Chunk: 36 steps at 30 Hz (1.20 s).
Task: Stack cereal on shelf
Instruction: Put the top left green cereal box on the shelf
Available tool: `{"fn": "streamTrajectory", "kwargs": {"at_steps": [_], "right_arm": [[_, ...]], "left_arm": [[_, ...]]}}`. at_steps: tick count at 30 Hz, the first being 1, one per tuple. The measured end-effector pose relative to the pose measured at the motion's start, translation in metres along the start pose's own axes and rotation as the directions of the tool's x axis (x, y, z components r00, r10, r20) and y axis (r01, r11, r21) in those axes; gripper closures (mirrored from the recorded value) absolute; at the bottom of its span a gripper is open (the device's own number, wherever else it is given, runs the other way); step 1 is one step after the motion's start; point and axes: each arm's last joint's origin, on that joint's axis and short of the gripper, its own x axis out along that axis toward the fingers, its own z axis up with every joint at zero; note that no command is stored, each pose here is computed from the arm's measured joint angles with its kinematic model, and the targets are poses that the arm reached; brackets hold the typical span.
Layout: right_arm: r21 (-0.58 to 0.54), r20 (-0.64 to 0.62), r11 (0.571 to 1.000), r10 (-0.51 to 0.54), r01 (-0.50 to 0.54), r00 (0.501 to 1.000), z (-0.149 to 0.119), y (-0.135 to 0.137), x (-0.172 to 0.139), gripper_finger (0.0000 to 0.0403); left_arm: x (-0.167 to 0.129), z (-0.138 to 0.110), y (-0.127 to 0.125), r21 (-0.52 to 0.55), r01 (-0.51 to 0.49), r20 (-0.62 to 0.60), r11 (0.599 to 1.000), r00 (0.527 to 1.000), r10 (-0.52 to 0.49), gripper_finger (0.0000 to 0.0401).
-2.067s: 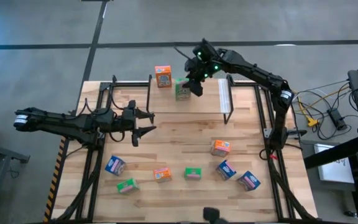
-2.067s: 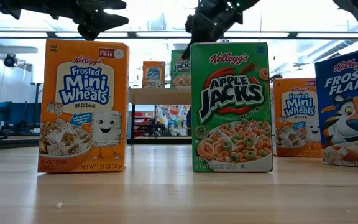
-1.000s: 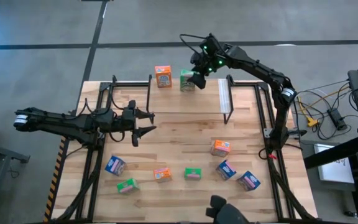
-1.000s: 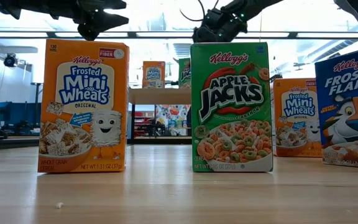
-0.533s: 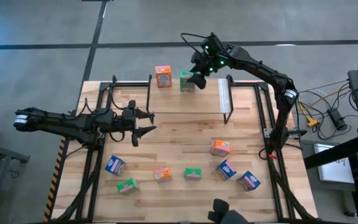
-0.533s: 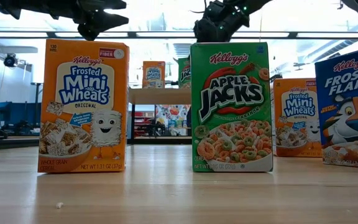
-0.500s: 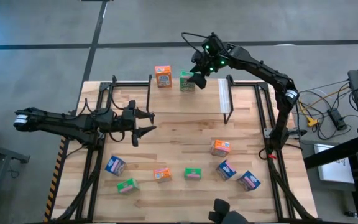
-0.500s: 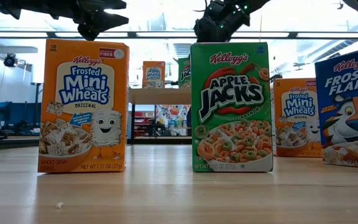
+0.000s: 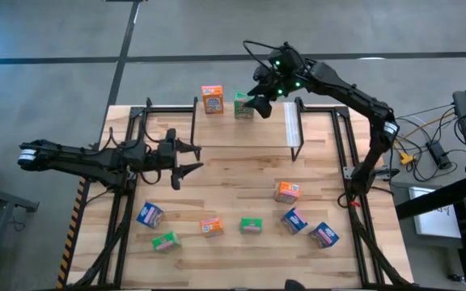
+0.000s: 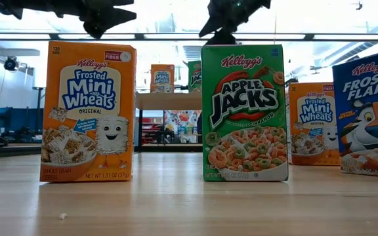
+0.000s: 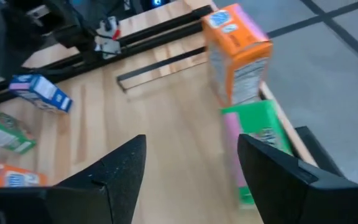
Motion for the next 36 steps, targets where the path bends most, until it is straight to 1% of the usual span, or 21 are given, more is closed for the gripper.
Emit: {"fn": "streamTrajectory", "kwargs": {"at_steps": [3,5,6,8,10,11,12,14,18,24,29,31,34,36], "right_arm": [[-0.009,-0.027,1.0,0.025,-0.026,0.999,-0.002,0.011,0.004,0.0184],[-0.019,-0.057,1.0,0.01,-0.011,0.998,-0.004,0.02,0.01,0.0202],[-0.026,-0.075,0.999,-0.024,0.022,0.997,-0.005,0.023,0.013,0.0214],[-0.047,-0.126,0.988,-0.149,0.144,0.981,-0.01,0.03,0.021,0.0241],[-0.068,-0.172,0.954,-0.3,0.293,0.938,-0.015,0.034,0.029,0.0272],[-0.08,-0.188,0.934,-0.357,0.348,0.915,-0.018,0.036,0.033,0.0288],[-0.095,-0.206,0.92,-0.392,0.381,0.896,-0.021,0.038,0.036,0.0304],[-0.119,-0.232,0.909,-0.417,0.4,0.879,-0.027,0.043,0.042,0.0335],[-0.133,-0.293,0.918,-0.397,0.374,0.87,-0.045,0.051,0.058,0.0386],[-0.123,-0.321,0.927,-0.376,0.355,0.869,-0.069,0.061,0.08,0.039],[-0.109,-0.304,0.927,-0.376,0.36,0.875,-0.08,0.06,0.092,0.039],[-0.1,-0.281,0.91,-0.413,0.402,0.866,-0.083,0.058,0.095,0.039],[-0.096,-0.215,0.873,-0.487,0.478,0.847,-0.083,0.055,0.098,0.039],[-0.084,-0.171,0.859,-0.512,0.505,0.842,-0.082,0.053,0.1,0.039]], "left_arm": [[0.0,0.001,0.0,0.01,0.0,0.006,1.0,1.0,0.0,0.0174],[0.0,0.001,0.0,0.022,0.0,0.013,1.0,1.0,0.0,0.0174],[0.0,0.001,0.0,0.027,0.0,0.014,1.0,1.0,0.0,0.0174],[0.0,0.001,0.0,0.031,-0.001,0.014,1.0,1.0,0.0,0.0174],[0.0,0.001,0.0,0.04,-0.001,0.014,0.999,1.0,0.0,0.0174],[0.0,0.002,0.0,0.045,-0.001,0.015,0.999,1.0,0.0,0.0174],[0.0,0.002,0.0,0.048,-0.001,0.015,0.999,1.0,0.0,0.0174],[0.0,0.001,0.0,0.051,-0.001,0.014,0.999,1.0,0.0,0.0174],[0.0,0.001,0.0,0.052,-0.001,0.012,0.999,1.0,0.0,0.0174],[0.0,0.0,0.0,0.054,0.0,0.001,0.999,1.0,0.0,0.0174],[0.0,0.0,0.0,0.053,0.0,-0.003,0.999,1.0,0.0,0.0174],[0.0,0.0,0.0,0.052,0.0,-0.003,0.999,1.0,0.0,0.0174],[0.0,0.0,0.0,0.052,0.0,-0.003,0.999,1.0,0.0,0.0174],[0.0,0.0,0.0,0.052,0.0,-0.003,0.999,1.0,0.0,0.0174]]}}
